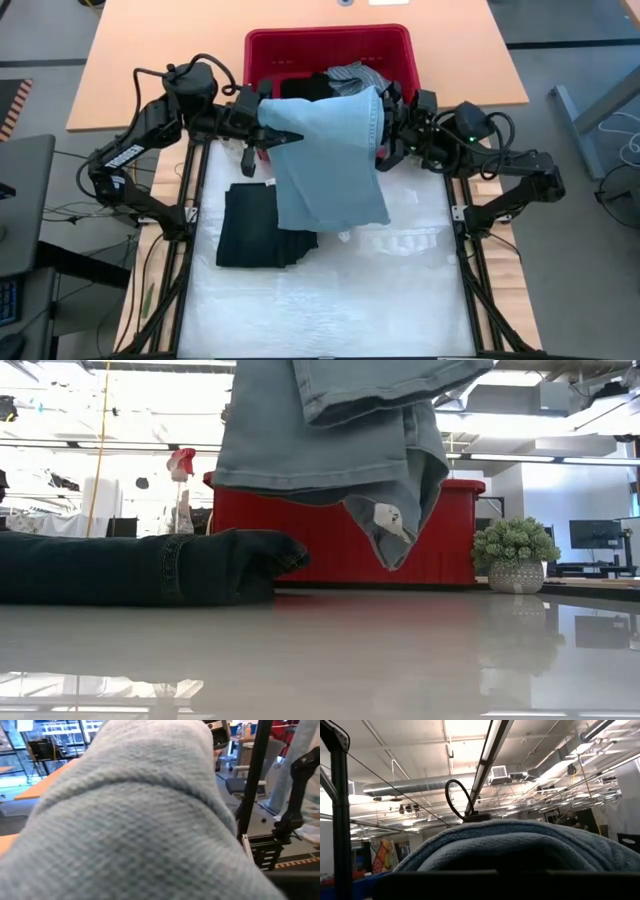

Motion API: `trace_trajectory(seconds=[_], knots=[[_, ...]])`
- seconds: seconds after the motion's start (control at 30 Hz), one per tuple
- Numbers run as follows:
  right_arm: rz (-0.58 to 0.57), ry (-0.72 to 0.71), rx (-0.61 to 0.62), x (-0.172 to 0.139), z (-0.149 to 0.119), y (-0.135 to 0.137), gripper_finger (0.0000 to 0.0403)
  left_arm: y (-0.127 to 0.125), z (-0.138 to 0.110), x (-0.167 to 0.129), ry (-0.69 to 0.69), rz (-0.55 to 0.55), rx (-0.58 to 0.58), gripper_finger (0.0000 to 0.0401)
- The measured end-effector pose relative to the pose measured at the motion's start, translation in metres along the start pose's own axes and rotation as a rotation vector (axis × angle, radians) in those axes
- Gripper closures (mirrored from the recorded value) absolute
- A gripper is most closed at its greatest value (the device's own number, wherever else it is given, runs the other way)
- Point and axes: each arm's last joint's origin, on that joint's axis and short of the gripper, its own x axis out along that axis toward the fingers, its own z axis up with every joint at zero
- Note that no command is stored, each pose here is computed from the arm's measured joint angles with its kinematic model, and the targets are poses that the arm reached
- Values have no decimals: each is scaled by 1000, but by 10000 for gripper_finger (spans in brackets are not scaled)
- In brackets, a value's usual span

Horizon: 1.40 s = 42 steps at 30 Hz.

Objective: Fold Laundry from Bin
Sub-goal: Fold the light blue pants

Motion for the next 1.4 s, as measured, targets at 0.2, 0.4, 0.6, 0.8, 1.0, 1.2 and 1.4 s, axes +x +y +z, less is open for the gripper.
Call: trace_trajectory(seconds=[0.2,0.4,0.6,0.8,1.0,1.2,1.4], knots=[[-11,69,-12,-6,4,-2,342,-1,1,-3,-7,9,-1,399],[4,201,-84,-23,14,-5,289,-2,5,-7,-17,33,-1,400],[-45,379,-98,-45,38,-12,209,-1,5,-7,-15,37,-21,400],[-25,465,-181,-44,26,-11,163,-2,2,-8,13,32,-45,401],[129,580,-633,-51,12,4,159,-2,-2,-8,53,24,-79,401],[47,598,-929,-60,19,17,159,-4,-3,-12,76,25,-131,401],[-13,642,-1156,-63,18,26,159,-5,-4,-15,88,23,-176,401]])
